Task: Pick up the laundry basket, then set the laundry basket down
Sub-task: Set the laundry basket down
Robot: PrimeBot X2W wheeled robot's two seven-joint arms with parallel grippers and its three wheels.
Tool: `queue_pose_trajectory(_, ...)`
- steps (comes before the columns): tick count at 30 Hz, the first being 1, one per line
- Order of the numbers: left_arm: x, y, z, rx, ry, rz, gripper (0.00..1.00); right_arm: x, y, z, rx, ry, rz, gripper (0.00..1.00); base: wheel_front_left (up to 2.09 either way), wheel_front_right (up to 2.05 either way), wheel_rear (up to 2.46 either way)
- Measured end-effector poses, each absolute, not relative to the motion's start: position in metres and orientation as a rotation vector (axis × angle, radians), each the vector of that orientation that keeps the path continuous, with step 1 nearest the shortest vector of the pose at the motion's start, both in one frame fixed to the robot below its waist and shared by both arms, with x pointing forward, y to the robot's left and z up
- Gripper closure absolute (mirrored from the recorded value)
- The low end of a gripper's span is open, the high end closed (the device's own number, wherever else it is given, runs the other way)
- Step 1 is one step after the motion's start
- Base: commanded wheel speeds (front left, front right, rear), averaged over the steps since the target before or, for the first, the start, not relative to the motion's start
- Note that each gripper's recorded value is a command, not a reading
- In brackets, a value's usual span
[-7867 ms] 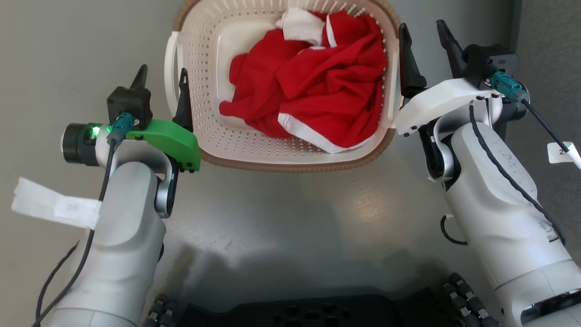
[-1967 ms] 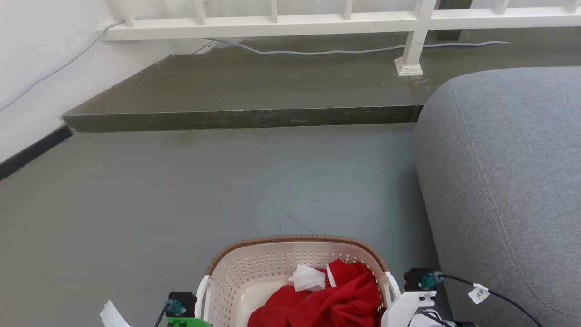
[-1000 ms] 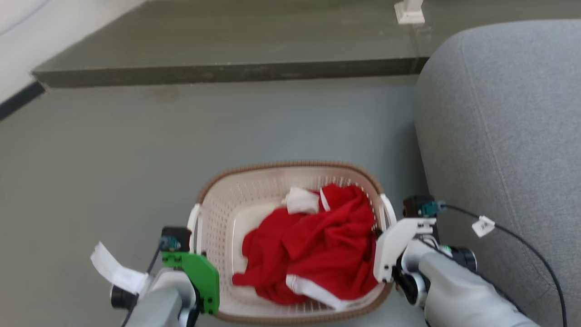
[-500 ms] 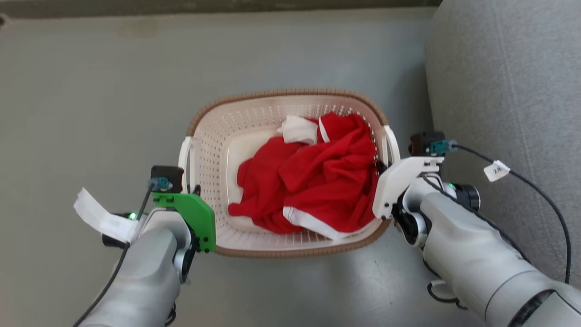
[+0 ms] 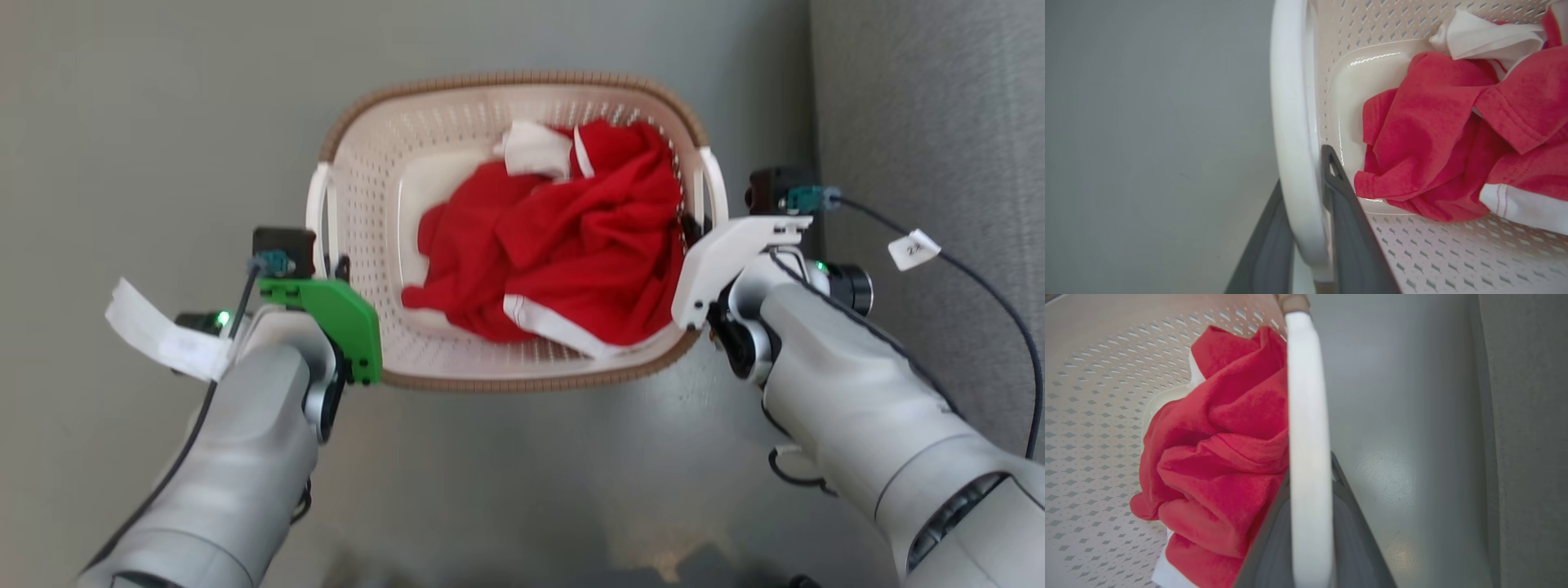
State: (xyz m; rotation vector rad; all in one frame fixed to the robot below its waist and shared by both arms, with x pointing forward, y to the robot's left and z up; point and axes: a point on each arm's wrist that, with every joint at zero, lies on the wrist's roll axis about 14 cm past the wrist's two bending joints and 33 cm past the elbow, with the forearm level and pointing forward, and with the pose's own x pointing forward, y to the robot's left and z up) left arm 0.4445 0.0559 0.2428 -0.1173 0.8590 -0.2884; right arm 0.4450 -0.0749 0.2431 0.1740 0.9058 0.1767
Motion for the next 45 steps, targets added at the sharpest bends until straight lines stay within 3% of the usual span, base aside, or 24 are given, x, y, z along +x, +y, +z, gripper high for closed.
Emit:
queue_pose_trajectory(17, 0.475, 0.053, 0.18, -0.108, 0.891, -0.297, 1.0, 0.476, -0.078, 0.176, 0.182, 0.945, 0.152, 1.0, 0.0, 0.0, 0.0)
queue_pose_trajectory(45, 0.46, 0.062, 0.14, -0.092, 0.959, -0.287, 1.0, 0.458, -0.072, 0.136, 0.181, 1.009, 0.166, 1.0, 0.0, 0.0, 0.0)
